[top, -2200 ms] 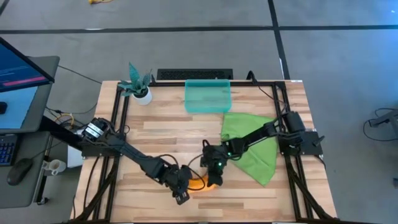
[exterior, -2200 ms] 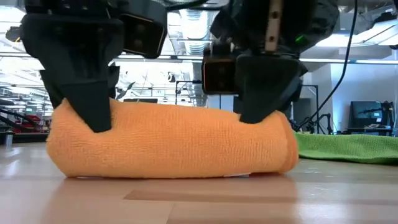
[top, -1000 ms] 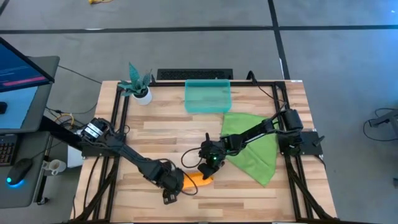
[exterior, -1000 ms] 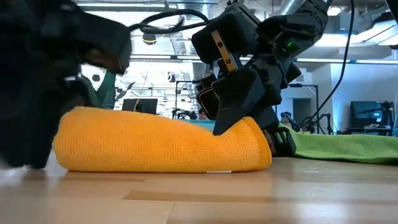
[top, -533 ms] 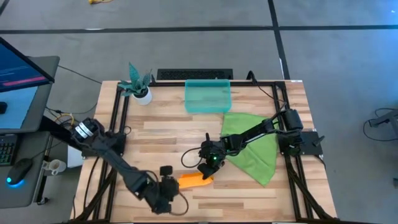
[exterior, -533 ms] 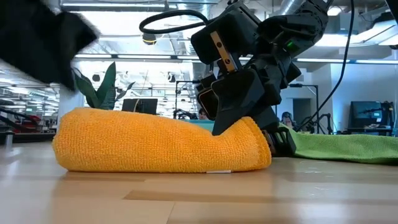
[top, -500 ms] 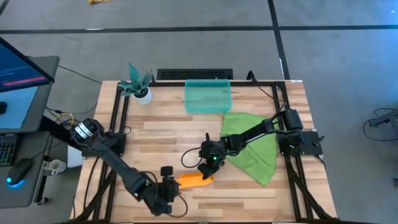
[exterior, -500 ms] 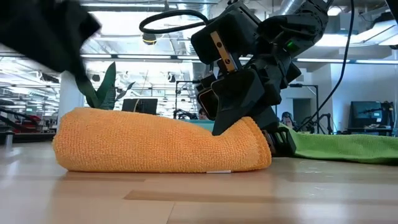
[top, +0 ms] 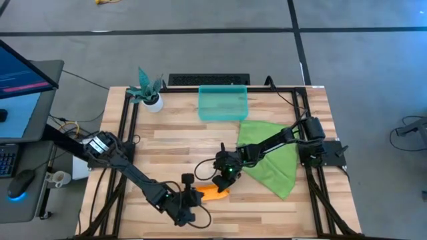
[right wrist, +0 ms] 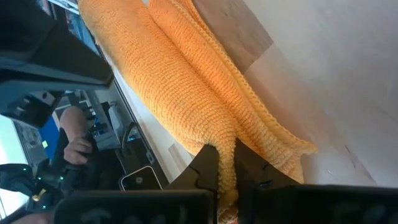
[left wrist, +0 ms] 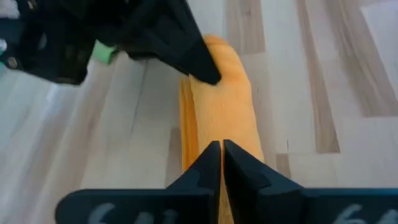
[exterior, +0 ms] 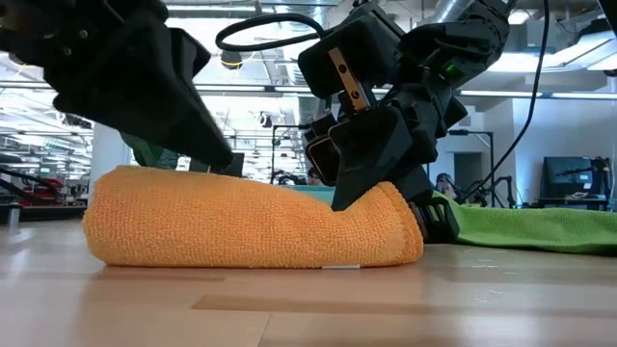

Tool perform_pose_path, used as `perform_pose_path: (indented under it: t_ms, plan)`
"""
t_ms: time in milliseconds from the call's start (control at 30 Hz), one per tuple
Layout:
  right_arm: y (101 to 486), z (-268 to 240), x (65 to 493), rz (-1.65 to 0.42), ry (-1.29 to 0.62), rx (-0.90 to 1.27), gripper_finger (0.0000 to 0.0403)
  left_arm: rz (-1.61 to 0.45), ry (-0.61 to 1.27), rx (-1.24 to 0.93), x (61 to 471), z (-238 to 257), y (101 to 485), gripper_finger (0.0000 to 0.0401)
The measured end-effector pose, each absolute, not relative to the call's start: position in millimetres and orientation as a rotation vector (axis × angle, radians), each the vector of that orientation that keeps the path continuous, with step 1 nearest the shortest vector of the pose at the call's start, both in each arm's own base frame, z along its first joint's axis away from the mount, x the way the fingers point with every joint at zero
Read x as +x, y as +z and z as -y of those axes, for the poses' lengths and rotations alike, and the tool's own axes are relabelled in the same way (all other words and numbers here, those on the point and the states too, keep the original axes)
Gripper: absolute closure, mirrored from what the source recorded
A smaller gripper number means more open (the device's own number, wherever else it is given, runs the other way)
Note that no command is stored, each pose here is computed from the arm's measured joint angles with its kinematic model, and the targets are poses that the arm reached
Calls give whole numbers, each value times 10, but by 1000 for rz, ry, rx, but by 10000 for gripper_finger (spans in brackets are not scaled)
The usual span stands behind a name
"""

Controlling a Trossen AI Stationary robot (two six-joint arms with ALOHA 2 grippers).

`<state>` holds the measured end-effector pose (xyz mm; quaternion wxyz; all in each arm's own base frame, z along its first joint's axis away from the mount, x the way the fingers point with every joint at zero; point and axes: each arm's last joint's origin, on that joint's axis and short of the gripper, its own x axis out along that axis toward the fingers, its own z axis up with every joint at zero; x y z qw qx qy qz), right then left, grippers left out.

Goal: Roll microfiber towels into tight, uniform cylinder then place into a basket
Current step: Roll the orange towel

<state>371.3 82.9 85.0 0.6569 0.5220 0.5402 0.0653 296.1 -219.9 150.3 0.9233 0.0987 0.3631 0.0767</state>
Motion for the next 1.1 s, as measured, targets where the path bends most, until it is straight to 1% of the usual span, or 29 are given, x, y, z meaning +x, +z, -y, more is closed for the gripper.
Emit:
perform_pose_path:
  t_ms: [200, 300, 433, 500, 633, 900, 1000, 1100]
  plan:
    - [849, -829, 3712, -1224, 148, 1181, 366, -798, 144, 135, 2969, 2181, 1373, 399]
    - [850, -828, 3714, -1222, 145, 1183, 366, -821, 187, 130, 2923, 2112, 1271, 399]
    - [856, -840, 3713, -1221, 148, 1181, 363, -848, 258, 63, 2888, 1984, 1171, 401]
    - [857, -856, 3712, -1220, 153, 1171, 354, -862, 252, 27, 2879, 1950, 1141, 401]
    - [857, -878, 3708, -1220, 164, 1142, 319, -839, 229, -5, 2871, 1941, 1102, 401]
    - [849, -870, 3705, -1205, 161, 1093, 223, -840, 218, -5, 2858, 1965, 1095, 401]
    - [848, -883, 3703, -1199, 154, 1082, 205, -840, 218, -5, 2858, 1965, 1094, 401]
    - [842, -894, 3697, -1198, 141, 1069, 204, -842, 213, 5, 2866, 1972, 1104, 401]
